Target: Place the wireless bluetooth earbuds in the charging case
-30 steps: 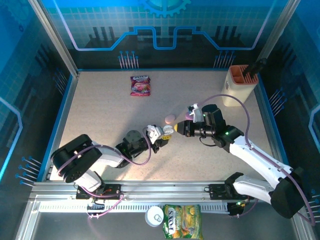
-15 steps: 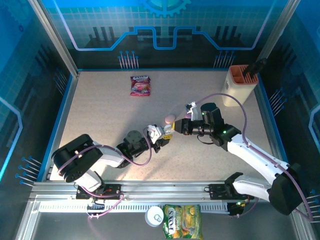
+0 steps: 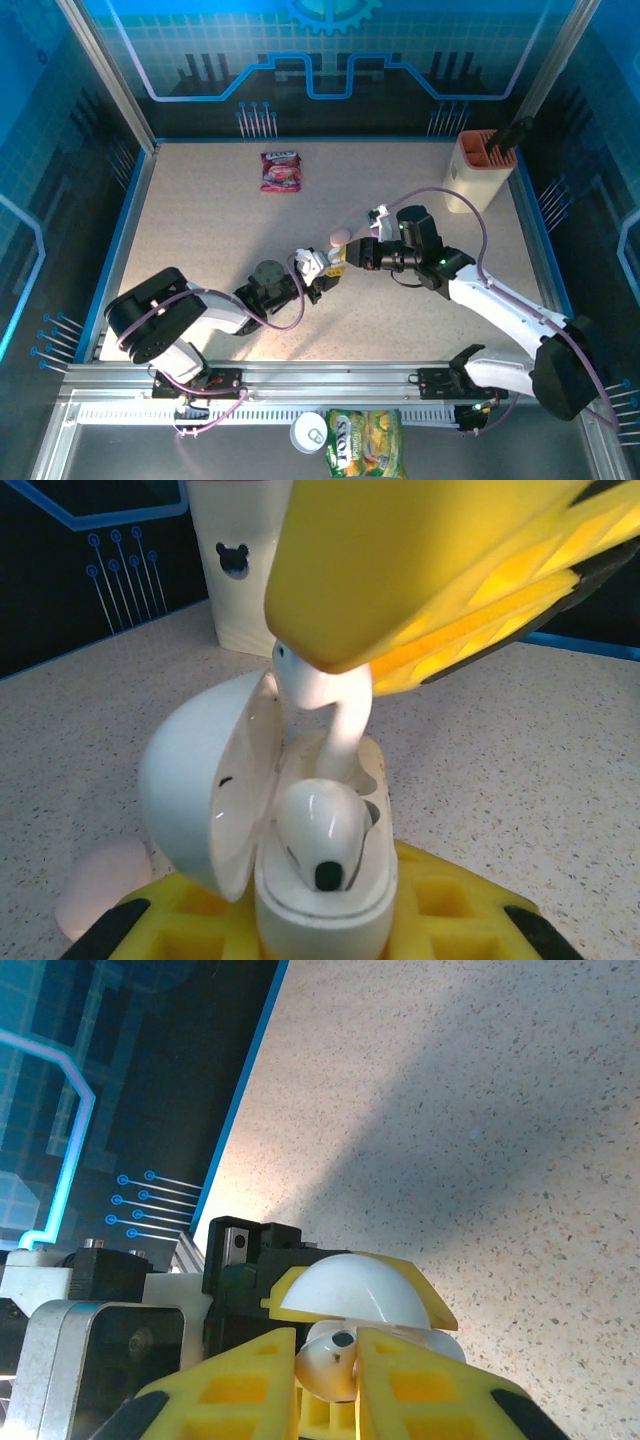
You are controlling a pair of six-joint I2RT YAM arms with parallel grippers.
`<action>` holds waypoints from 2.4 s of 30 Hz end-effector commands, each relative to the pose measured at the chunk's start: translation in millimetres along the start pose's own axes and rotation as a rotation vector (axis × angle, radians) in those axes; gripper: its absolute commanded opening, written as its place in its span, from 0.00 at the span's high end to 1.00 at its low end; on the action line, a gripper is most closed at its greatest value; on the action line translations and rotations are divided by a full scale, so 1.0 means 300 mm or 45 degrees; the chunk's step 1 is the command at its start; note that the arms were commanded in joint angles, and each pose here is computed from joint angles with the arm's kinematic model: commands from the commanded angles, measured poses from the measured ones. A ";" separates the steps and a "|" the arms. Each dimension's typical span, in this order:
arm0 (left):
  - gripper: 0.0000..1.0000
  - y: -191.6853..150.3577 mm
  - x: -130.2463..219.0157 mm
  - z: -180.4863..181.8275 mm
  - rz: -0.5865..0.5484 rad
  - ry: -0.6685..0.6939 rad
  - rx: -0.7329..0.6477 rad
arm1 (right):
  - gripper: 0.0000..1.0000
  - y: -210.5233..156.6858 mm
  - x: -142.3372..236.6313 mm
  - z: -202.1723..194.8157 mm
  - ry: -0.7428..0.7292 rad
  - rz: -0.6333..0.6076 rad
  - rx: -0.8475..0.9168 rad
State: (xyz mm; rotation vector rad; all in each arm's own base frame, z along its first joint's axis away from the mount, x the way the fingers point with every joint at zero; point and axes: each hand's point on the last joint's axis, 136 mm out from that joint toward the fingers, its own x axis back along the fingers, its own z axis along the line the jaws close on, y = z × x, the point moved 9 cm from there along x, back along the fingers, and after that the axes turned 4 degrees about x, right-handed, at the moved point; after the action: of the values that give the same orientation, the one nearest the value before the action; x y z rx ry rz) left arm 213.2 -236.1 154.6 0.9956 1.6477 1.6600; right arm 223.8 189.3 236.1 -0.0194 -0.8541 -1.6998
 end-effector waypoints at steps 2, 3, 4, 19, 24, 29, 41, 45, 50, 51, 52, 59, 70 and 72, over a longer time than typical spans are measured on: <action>0.95 0.039 -0.012 -0.006 -0.074 -0.005 -0.028 | 0.82 -0.011 -0.017 -0.006 0.034 0.033 -0.028; 0.95 0.041 -0.013 -0.006 -0.075 -0.004 -0.026 | 0.82 -0.013 -0.019 -0.008 0.034 0.040 -0.036; 0.95 0.042 -0.014 -0.004 -0.076 0.000 -0.026 | 0.83 -0.015 -0.019 -0.009 0.031 0.045 -0.044; 0.95 0.034 -0.019 0.004 -0.065 0.033 -0.062 | 0.83 -0.033 -0.020 -0.034 -0.040 0.093 -0.127; 0.94 0.044 -0.016 -0.003 -0.080 0.008 -0.065 | 0.83 -0.024 -0.036 -0.048 -0.070 0.085 -0.145; 0.94 0.046 -0.011 -0.004 -0.088 0.006 -0.067 | 0.77 -0.015 -0.037 -0.061 -0.168 0.083 -0.140; 0.94 0.042 -0.011 -0.001 -0.092 0.022 -0.059 | 0.52 0.001 0.021 -0.038 -0.287 0.023 -0.050; 0.94 0.036 -0.008 0.003 -0.092 0.036 -0.058 | 0.48 0.000 0.027 -0.025 -0.265 0.006 -0.008; 0.94 0.006 0.002 0.002 -0.064 0.040 -0.129 | 0.38 0.011 0.048 0.022 -0.190 -0.048 0.068; 0.94 0.000 0.005 0.003 -0.059 0.046 -0.149 | 0.36 0.016 0.048 0.032 -0.193 -0.044 0.075; 0.94 -0.003 0.009 0.003 -0.058 0.049 -0.170 | 0.33 0.025 0.050 0.039 -0.213 -0.038 0.078; 0.95 0.005 0.006 0.000 -0.069 0.036 -0.219 | 0.28 0.086 -0.008 0.068 -0.466 0.053 0.190; 0.94 0.008 0.011 0.014 -0.057 0.104 -0.178 | 0.28 0.059 -0.070 0.063 -0.621 0.236 0.308; 0.94 0.009 0.010 0.014 -0.061 0.107 -0.173 | 0.28 0.045 -0.057 0.058 -0.633 0.255 0.308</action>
State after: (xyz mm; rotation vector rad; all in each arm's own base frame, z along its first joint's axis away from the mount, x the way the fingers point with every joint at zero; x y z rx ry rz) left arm 213.8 -233.1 148.6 0.8972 1.5452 1.7788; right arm 245.0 218.4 247.5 -0.3293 -1.3273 -1.4886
